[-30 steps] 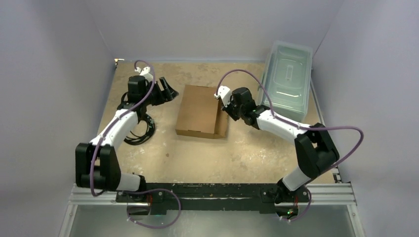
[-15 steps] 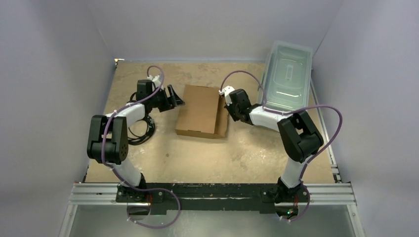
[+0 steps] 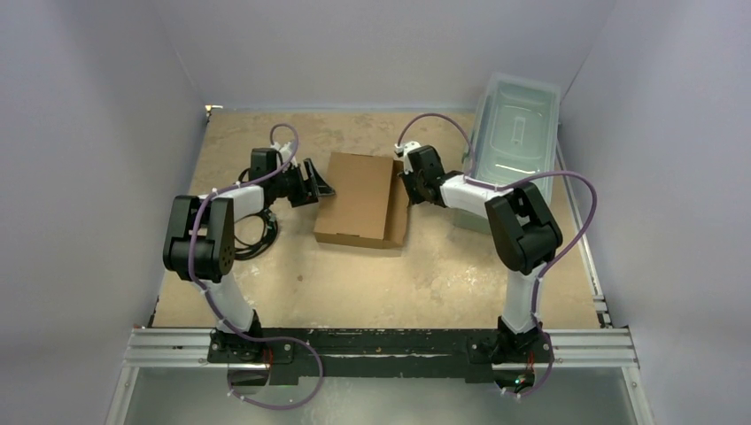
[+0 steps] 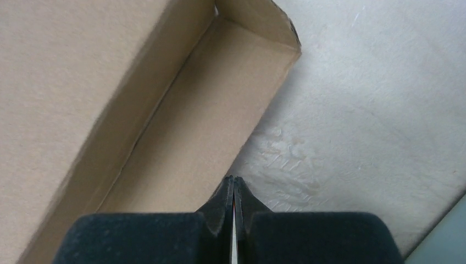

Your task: Fold the paper box

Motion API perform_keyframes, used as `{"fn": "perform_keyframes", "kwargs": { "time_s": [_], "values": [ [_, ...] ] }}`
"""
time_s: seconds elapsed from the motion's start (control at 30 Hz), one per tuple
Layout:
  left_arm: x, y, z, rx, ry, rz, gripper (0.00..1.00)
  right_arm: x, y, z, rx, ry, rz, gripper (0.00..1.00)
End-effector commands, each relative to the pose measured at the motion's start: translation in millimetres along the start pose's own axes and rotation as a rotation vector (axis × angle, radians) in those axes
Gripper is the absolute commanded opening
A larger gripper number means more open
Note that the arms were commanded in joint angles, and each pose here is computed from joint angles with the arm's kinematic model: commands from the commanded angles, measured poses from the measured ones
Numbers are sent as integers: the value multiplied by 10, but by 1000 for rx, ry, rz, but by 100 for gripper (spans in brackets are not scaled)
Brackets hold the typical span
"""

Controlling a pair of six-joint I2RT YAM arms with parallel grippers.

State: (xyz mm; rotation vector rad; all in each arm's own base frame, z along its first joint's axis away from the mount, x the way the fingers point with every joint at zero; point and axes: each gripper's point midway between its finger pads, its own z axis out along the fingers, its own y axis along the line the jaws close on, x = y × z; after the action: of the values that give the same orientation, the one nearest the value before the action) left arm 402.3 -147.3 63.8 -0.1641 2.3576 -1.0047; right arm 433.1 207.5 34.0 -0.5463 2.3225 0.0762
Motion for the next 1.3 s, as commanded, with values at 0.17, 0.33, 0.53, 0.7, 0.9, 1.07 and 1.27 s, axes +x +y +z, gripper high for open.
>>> {"fn": "perform_keyframes", "kwargs": {
  "time_s": [0.17, 0.33, 0.53, 0.7, 0.9, 1.07, 1.27],
  "values": [
    [-118, -95, 35, 61, -6, 12, 57, -63, 158, -28, -149, 25, 157, 0],
    [-48, -102, 76, 78, 26, 3, 46, -221, 406, -108, -299, -16, 167, 0],
    [45, -147, 136, 94, 64, 7, 36, -502, 597, -292, -397, -116, 112, 0],
    [113, -211, 164, 106, 86, 19, 36, -554, 766, -330, -433, -136, 76, 0],
    [123, -244, 138, 102, 83, 27, 38, -627, 713, -394, -399, -172, 42, 0],
    [151, -273, 140, 119, 86, 8, 39, -713, 705, -487, -406, -207, -1, 0],
    [46, -265, 21, 81, 33, 6, 44, -657, 447, -646, -299, -193, -179, 0]
  ]
}}
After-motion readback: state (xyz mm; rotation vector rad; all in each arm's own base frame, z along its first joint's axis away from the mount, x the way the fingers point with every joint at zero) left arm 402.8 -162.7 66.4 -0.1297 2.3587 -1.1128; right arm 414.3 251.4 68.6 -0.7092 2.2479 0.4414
